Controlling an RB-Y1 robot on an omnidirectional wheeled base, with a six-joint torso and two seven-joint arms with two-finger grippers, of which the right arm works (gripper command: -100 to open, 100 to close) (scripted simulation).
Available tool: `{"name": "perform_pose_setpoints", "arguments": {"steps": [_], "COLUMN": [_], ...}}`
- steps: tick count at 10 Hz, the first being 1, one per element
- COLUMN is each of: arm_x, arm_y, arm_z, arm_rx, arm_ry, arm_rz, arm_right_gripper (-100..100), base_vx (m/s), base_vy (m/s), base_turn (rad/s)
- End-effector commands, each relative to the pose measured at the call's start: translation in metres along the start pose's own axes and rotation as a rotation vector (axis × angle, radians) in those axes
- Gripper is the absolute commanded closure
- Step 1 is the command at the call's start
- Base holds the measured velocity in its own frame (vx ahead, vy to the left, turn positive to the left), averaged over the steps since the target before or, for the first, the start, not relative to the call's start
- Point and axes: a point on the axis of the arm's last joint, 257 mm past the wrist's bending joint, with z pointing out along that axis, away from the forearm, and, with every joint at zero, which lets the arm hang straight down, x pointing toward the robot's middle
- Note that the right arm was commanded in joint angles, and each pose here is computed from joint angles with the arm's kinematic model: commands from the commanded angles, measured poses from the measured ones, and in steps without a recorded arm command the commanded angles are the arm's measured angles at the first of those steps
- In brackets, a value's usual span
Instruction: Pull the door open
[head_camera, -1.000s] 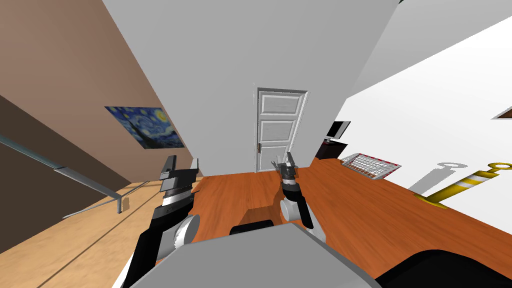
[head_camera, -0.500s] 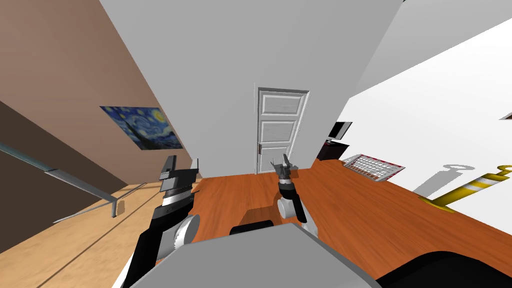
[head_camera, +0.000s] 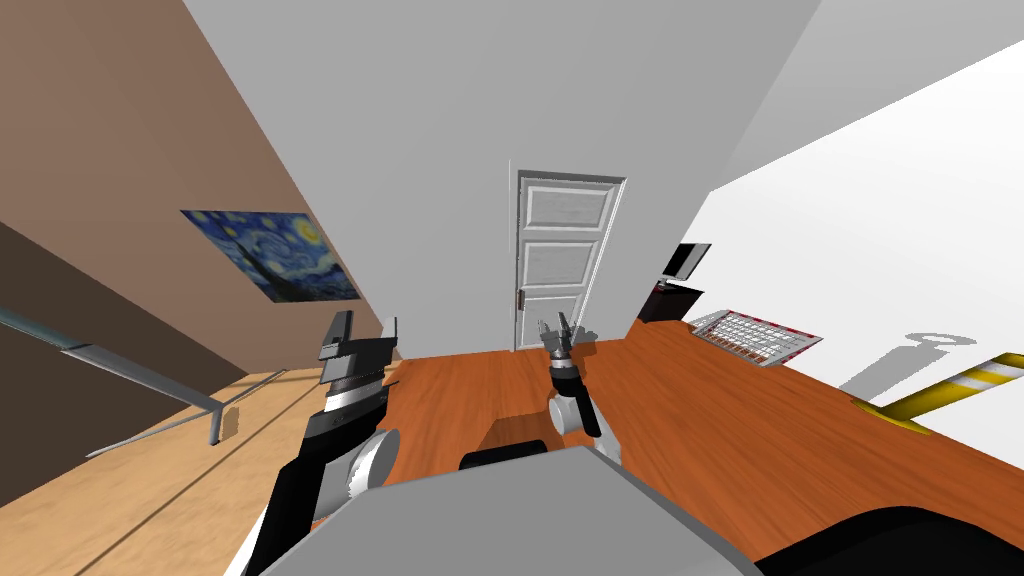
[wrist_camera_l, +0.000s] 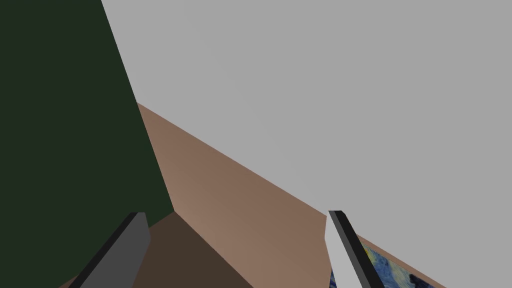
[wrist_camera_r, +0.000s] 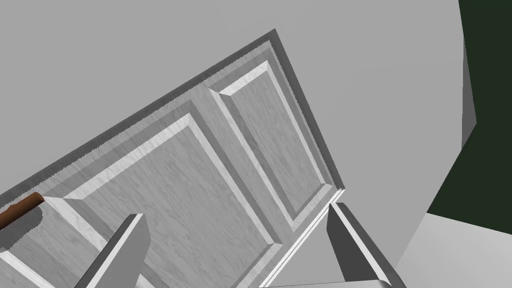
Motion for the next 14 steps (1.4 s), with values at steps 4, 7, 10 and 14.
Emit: {"name": "perform_pose_setpoints", "arguments": {"steps": [4, 7, 10, 14], "arm_x": [-0.006, -0.01, -0.015, -0.022], "arm_y": [-0.041, -0.062, -0.089, -0.118], "arm_z": [-0.0089, -0.0137, -0.0202, -0.0299], "arm_rx": [0.065, 0.097, 0.139, 0.187], "arm_ry": [-0.01, -0.02, -0.037, -0.064], "arm_rz": [0.171, 0.241, 0.351, 0.452], "arm_right_gripper": [-100, -100, -100, -100], "base_vx": [0.099, 0.059, 0.093, 0.082], "base_vy": [0.016, 0.001, 0.015, 0.011], "base_turn": [0.0, 0.0, 0.001, 0.0]}}
